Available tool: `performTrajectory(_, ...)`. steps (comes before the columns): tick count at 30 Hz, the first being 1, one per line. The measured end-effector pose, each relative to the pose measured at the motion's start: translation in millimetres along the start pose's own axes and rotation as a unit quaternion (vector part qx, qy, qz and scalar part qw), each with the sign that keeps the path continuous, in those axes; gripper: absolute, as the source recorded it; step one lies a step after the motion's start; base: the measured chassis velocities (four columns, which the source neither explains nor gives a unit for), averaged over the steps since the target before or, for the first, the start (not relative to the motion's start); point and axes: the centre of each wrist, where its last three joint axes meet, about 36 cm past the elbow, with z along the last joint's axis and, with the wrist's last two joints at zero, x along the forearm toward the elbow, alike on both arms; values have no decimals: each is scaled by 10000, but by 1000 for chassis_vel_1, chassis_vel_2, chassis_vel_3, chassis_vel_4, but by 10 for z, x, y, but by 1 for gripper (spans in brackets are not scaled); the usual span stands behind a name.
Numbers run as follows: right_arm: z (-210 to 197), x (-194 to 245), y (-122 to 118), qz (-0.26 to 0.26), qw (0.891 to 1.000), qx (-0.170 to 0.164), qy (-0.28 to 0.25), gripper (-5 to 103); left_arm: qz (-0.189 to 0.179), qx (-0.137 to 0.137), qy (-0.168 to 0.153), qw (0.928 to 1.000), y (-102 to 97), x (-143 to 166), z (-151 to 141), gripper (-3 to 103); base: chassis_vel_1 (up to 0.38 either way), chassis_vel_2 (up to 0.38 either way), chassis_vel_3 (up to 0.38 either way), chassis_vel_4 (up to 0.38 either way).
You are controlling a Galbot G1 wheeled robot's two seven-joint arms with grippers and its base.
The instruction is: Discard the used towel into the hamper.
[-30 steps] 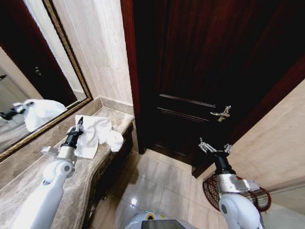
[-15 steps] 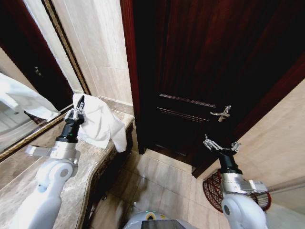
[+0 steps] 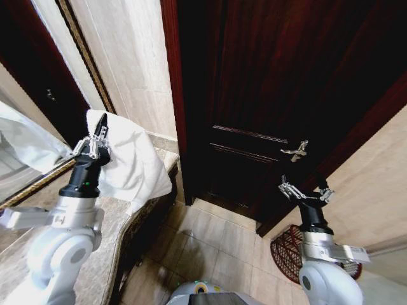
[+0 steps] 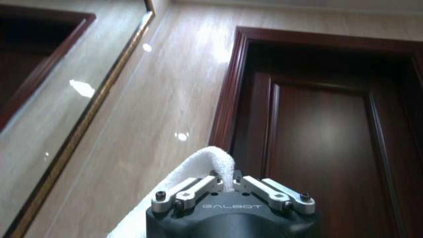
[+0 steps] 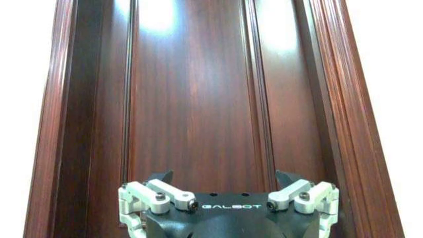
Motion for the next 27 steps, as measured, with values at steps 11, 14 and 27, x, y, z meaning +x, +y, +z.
performTrajectory(11, 5, 9, 29, 25, 10000, -39, -11, 100, -31, -46, 273, 9996, -54, 116, 107, 2, -14, -15, 11, 11)
performTrajectory(14, 36, 10, 28, -2, 10000, 8, -93, 100, -88, -110, 257, 9996, -47, 110, 106, 2, -80, -71, 72, 89)
performTrajectory(27, 91, 55, 36, 1, 9998, 110, -139, 100, 55, -377, 302, 9988, -20, 104, 94, 2, -23, -20, 8, 11)
